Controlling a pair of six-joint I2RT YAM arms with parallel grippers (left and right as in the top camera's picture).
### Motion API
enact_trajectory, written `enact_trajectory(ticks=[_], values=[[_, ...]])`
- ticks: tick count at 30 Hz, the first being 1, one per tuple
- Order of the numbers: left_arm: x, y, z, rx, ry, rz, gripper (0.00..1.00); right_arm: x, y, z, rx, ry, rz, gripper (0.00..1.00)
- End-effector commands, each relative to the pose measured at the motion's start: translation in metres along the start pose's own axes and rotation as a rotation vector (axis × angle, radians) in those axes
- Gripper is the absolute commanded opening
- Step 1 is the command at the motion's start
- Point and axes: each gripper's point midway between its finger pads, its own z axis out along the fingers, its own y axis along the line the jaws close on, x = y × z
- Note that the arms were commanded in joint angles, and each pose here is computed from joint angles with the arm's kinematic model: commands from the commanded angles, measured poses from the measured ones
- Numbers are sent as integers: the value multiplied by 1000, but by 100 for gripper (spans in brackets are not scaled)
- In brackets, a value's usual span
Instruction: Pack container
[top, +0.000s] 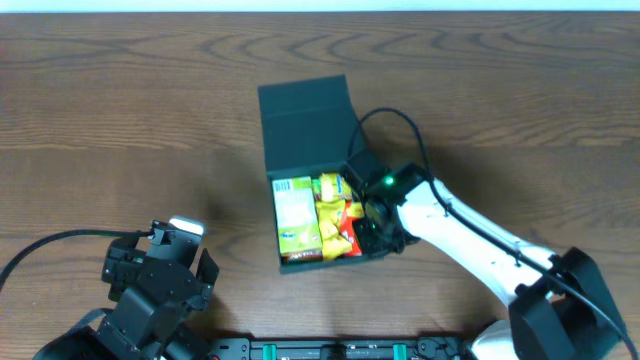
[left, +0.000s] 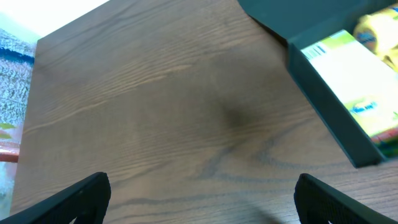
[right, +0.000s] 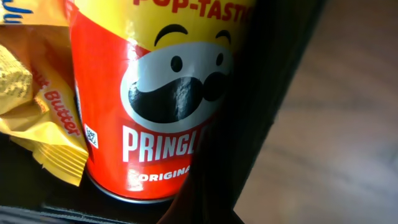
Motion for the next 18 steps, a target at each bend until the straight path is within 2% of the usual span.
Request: enact_trajectory(ticks=[1, 9, 14, 18], values=[[-3, 4, -3, -16, -15, 8, 95, 14, 2, 3, 9, 18, 17, 1], [-3, 4, -3, -16, -15, 8, 95, -26, 9, -13, -97, -142, 65, 1], [-3, 4, -3, -16, -15, 8, 95, -58, 36, -50, -323, -255, 36, 1], [-3, 4, -3, -16, -15, 8, 95, -88, 37, -88, -405, -387, 48, 1]])
